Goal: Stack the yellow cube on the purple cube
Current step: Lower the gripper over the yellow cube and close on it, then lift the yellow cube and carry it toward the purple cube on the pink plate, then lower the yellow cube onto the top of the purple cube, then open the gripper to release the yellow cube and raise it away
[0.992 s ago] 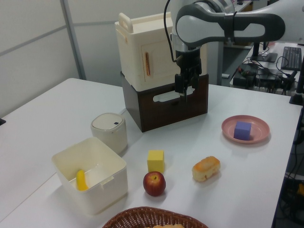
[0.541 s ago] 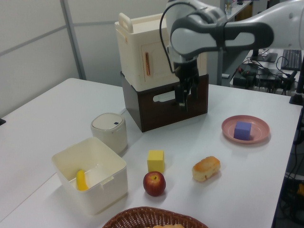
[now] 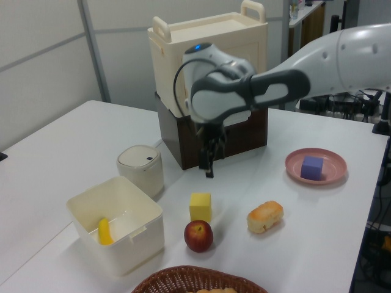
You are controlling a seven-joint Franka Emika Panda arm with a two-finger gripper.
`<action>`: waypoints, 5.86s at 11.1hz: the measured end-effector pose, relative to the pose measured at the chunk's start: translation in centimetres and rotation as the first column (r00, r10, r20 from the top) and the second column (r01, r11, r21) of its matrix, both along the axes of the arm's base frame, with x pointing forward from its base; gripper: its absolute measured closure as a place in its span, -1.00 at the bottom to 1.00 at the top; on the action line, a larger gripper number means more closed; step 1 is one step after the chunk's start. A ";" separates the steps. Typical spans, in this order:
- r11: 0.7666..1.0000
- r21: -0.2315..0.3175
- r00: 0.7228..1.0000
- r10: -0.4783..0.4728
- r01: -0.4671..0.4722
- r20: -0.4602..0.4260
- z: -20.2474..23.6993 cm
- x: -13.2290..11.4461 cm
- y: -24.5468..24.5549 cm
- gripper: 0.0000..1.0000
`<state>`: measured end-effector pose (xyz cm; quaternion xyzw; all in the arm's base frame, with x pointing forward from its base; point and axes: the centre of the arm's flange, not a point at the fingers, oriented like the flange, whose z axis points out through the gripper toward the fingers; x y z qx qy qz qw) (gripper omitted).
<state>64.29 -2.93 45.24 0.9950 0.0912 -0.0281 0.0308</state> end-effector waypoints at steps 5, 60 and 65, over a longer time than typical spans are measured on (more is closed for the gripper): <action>0.999 -0.005 0.999 0.052 -0.052 0.006 -6.0 2.2 3.0 -1.00; 0.986 0.013 0.929 0.159 -0.164 -0.334 1.3 -9.1 -28.0 -1.00; 0.991 -0.111 0.979 -0.095 0.076 -0.180 6.1 -3.7 -14.8 -1.00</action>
